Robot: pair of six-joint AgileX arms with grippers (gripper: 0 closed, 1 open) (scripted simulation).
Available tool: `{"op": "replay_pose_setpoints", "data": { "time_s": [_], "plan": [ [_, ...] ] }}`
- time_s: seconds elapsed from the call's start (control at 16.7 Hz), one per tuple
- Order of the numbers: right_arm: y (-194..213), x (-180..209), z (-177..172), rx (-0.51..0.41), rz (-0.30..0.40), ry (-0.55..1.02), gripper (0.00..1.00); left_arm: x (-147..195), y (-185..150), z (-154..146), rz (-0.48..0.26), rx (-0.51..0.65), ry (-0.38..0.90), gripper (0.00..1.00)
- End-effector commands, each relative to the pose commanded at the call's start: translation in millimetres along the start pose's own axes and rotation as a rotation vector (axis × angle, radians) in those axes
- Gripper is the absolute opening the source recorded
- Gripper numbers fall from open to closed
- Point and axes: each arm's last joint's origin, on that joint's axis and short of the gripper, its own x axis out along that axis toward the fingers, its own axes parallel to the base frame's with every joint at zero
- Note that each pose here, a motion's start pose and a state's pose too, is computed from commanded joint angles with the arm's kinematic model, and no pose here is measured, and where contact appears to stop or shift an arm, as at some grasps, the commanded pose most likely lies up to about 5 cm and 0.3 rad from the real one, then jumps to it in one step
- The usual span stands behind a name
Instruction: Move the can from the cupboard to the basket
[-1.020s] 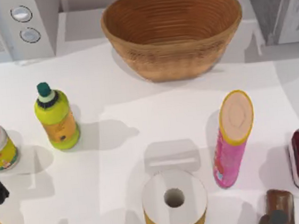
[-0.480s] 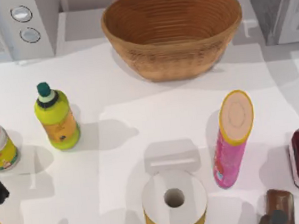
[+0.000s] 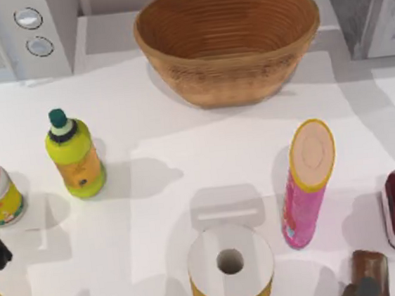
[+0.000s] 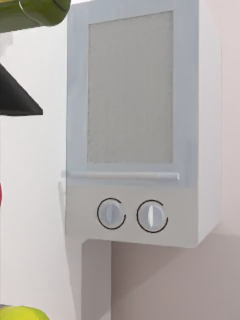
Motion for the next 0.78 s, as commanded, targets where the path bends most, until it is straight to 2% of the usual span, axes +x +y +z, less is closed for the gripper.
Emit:
{"op": "replay_pose_setpoints", "data": {
  "time_s": [0.18,0.54,0.78],
  "plan": [
    [18,10,-1,0.000,0.006,-0.006,1.00,0,0,0,0.000,0.000,0.000,1.00],
    [18,15,-2,0.000,0.005,-0.004,1.00,0,0,0,0.000,0.000,0.000,1.00],
    [20,43,1,0.000,0.006,-0.007,1.00,0,0,0,0.000,0.000,0.000,1.00]
  ]
}}
